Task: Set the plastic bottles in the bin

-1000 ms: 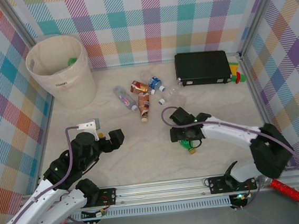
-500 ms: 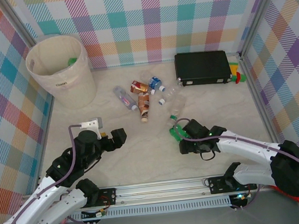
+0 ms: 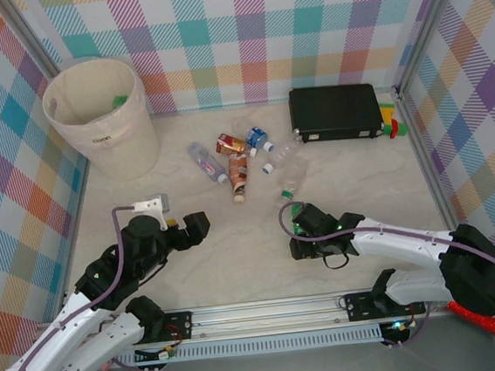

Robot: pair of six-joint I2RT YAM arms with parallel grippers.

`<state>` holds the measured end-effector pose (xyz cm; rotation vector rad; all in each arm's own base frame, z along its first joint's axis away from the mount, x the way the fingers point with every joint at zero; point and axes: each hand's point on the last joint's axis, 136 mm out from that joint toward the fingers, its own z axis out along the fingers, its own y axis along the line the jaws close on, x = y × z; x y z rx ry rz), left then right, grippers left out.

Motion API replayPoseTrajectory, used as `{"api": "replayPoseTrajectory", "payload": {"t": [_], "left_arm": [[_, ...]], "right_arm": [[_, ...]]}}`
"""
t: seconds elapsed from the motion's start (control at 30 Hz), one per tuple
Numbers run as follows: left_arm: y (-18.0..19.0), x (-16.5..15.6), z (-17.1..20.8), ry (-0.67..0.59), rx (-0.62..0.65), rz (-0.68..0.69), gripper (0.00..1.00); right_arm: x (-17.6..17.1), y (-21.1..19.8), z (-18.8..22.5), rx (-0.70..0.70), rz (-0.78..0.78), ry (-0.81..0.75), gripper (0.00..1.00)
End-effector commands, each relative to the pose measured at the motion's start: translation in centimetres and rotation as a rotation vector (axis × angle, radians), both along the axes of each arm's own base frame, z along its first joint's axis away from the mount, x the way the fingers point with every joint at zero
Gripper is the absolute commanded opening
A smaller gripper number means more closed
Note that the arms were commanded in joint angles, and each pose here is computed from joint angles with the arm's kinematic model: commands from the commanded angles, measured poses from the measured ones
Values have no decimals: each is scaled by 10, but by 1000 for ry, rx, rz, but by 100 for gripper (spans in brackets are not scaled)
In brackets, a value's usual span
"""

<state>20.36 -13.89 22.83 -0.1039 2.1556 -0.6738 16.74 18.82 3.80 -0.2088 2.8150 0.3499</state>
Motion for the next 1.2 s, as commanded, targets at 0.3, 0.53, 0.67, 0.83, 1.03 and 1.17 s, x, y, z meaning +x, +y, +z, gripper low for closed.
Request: {"api": "replayPoseTrajectory", "payload": {"t": [0.3, 0.53, 0.67, 0.83, 1.03, 1.17], "left_arm": [[-5, 0, 17, -22, -49, -8, 100], [-4, 0, 17, -21, -51, -6, 100], [-5, 0, 17, -20, -55, -6, 100], [-4, 0, 19, -19, -67, 0, 100], [-6, 2, 25, -28, -104, 11, 100], [-9, 7, 33, -37, -137, 28, 100]], "right_arm": [[2, -5, -10, -35, -30, -40, 54], [1, -7, -11, -49, -30, -57, 49], [1, -9, -12, -56, -32, -64, 44], [0, -8, -8, -54, -27, -82, 35], [5, 2, 17, -20, 15, -165, 30], [11, 15, 46, 26, 57, -243, 30]]}}
